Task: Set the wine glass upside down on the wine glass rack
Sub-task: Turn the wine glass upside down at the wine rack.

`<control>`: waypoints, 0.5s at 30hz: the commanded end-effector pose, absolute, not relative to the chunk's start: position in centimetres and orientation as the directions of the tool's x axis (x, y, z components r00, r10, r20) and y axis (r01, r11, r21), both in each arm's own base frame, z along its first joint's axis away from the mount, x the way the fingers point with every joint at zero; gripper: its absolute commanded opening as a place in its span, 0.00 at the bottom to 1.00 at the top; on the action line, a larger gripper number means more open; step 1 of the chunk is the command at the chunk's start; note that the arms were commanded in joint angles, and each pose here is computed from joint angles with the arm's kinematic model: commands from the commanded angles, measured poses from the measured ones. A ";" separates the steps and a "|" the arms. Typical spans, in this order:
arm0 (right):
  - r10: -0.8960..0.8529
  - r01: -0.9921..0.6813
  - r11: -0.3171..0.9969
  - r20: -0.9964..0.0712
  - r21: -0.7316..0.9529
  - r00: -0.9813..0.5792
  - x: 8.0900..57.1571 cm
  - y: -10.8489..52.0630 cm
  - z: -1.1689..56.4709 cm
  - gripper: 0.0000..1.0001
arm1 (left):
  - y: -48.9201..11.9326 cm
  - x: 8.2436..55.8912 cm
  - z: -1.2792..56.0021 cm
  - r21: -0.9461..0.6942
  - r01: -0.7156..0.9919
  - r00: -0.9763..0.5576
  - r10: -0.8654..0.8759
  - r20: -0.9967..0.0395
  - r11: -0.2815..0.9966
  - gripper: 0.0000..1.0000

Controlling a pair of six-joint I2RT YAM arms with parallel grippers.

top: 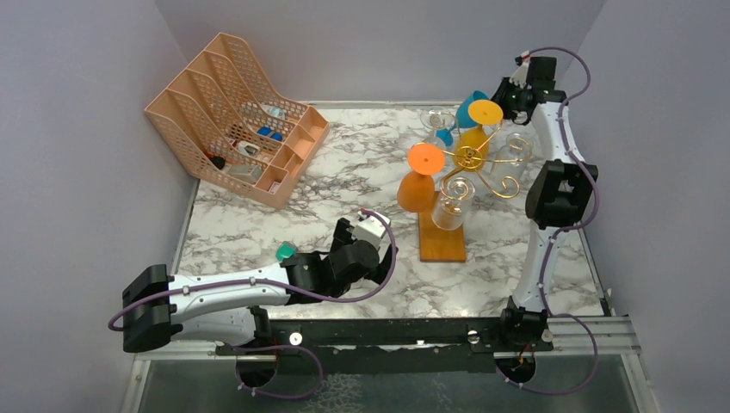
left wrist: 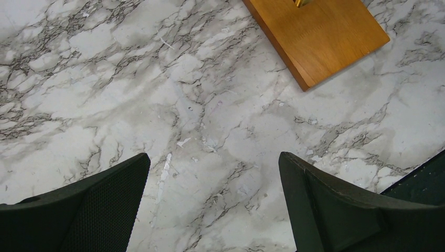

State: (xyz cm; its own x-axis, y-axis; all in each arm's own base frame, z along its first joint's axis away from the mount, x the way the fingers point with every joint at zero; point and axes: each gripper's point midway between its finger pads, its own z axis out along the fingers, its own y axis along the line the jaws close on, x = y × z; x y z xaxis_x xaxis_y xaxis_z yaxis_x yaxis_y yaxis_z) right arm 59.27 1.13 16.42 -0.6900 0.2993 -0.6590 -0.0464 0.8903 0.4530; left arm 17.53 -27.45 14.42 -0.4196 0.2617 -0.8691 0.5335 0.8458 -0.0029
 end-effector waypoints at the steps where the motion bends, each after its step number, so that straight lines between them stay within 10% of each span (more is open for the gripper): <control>1: 0.304 -0.048 0.924 -0.806 0.380 -0.508 59.8 -0.4 25.6 0.01 | -27.1 18.1 14.8 0.017 0.506 -0.406 0.256 -0.877 0.862 0.99; 15: 0.335 0.020 0.940 -0.908 0.341 -0.252 55.3 -2.2 40.1 0.01 | -24.0 19.1 17.5 0.042 0.417 -0.343 0.201 -0.918 0.908 0.99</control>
State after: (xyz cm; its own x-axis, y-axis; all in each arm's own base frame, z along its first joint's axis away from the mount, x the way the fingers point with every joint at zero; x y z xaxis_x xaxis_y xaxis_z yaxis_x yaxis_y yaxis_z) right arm 57.75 -1.91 34.28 -0.3559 0.3136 -0.8803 -0.0002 0.9420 0.3357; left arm 18.39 -25.87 16.29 -0.3821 0.2172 -0.8982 0.4751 0.8799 0.0106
